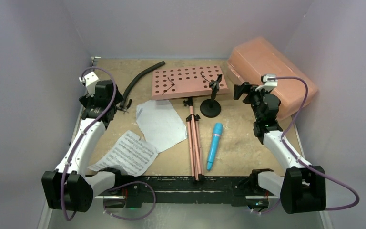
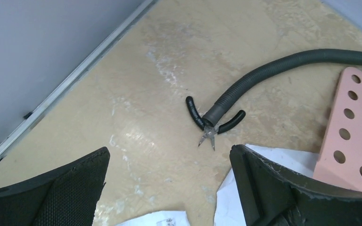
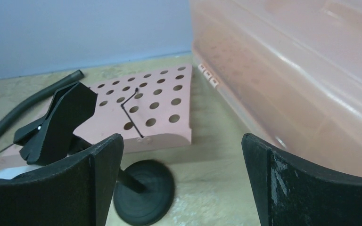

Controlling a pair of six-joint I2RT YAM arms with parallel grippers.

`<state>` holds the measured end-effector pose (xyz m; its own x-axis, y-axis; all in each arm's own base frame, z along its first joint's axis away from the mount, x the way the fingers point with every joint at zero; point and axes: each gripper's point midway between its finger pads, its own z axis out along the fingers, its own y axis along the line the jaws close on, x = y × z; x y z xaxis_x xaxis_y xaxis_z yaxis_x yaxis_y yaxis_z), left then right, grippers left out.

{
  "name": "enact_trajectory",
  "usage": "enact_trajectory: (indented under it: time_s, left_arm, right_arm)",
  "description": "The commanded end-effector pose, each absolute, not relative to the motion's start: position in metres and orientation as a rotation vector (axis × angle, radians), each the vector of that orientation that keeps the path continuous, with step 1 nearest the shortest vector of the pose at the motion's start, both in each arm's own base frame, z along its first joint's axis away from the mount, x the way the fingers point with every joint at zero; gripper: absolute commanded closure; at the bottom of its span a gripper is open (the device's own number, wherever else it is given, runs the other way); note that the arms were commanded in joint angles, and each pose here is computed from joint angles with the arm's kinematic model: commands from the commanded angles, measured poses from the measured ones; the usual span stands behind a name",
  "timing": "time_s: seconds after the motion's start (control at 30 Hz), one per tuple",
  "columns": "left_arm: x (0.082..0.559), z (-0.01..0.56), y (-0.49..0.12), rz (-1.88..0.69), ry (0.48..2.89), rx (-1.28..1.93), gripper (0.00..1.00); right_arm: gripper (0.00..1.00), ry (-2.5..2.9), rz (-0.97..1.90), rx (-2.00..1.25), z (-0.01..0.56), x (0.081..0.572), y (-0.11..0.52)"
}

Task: Set up the instrument practice props

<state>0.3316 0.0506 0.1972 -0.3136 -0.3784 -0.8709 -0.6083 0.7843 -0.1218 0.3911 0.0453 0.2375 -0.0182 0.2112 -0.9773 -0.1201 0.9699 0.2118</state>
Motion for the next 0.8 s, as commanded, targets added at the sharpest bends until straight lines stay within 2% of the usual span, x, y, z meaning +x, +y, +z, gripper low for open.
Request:
enact_trajectory:
  time_s: [0.0,0.3,0.5,0.77]
  left_arm:
    - [0.304,0.195,0.057,0.363,2.054,-0.810,0.01]
    - [0.334,0.238,-0.006,-0.144,1.929,-0.624,0.01]
    - [0.340,0.236,-0.024,-0.257,1.970,-0.623,0.01]
    - [0.352,0.217,-0.065,-0.497,2.051,-0.547,0.01]
  right_arm:
    - [0.02,1.585,0.397,0.230,0.256,0.389,0.051]
    - [0.02,1.714,0.512,0.306,0.258,0.376,0.064]
    - [0.02,1.844,0.450,0.742,0.215,0.346,0.036]
    - [0.02,1.942,0.545,0.662,0.197,0.328,0.057]
